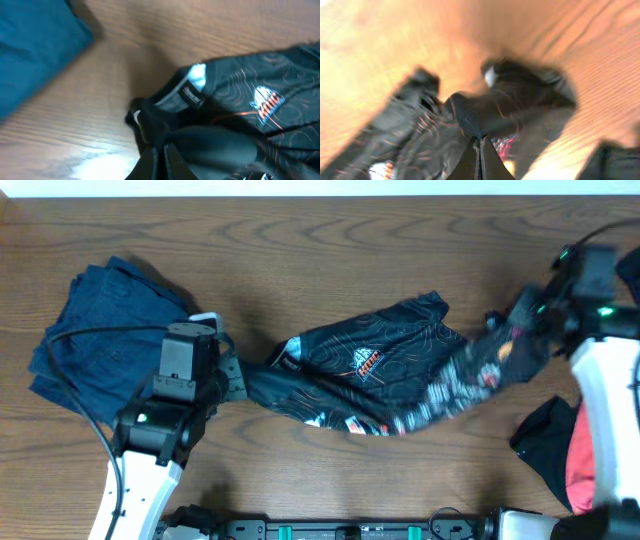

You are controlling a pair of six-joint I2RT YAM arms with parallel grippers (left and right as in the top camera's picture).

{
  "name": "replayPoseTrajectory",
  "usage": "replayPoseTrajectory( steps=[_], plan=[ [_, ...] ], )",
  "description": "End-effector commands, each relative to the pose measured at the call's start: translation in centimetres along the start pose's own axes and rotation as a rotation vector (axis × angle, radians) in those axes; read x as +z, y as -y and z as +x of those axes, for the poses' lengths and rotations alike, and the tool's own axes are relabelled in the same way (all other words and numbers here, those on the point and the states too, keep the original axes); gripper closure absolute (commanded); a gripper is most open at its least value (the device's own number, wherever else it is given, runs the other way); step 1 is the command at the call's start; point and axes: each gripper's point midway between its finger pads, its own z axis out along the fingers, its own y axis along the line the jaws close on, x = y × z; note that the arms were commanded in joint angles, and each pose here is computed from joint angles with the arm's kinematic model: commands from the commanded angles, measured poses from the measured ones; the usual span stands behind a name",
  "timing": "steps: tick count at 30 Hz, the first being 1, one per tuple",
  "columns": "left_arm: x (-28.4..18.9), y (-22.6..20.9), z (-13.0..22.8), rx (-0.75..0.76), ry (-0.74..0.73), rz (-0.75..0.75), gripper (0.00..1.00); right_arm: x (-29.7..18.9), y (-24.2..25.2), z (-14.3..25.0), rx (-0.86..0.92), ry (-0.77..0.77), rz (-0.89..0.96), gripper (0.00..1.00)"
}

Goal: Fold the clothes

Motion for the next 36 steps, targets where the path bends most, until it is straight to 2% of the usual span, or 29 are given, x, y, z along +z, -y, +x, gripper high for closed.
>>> replayPoseTrajectory(
  steps=[1, 7, 11, 22, 27, 31, 36],
  plan=[
    [-1.8, -1.8, -1.2, 0.006, 0.067, -0.081, 0.94, -3.1, 3.7, -1.6, 0.010, 0.053, 0.187, 0.99],
    [-2.5, -3.0, 1.9, 0.005, -0.043, -0.116, 0.94, -4.0, 12.0, 5.0, 0.068, -0.168, 0.575, 0.99],
    [-2.6, -3.4, 3.4, 0.008, -0.108, -0.130, 0.94, -3.0, 14.2, 8.3, 0.111, -0.258, 0.639, 0.99],
    [-3.2, -4.3, 6.0, 0.006, -0.214, -0.170, 0.94, -0.5, 16.9, 13.1, 0.240, -0.321, 0.705, 0.99],
    [-3.2, -4.3, 6.0, 0.006, -0.214, -0.170, 0.94, -0.4, 17.0, 13.3, 0.244, -0.326, 0.706, 0.87],
    [-3.2, -4.3, 6.0, 0.006, -0.214, -0.169, 0.94, -0.5, 17.3, 13.1, 0.260, -0.310, 0.726, 0.84],
    [-3.2, -4.3, 5.9, 0.005, -0.212, -0.169, 0.94, 1.0, 15.2, 13.5, 0.261, -0.348, 0.584, 0.83]
  ],
)
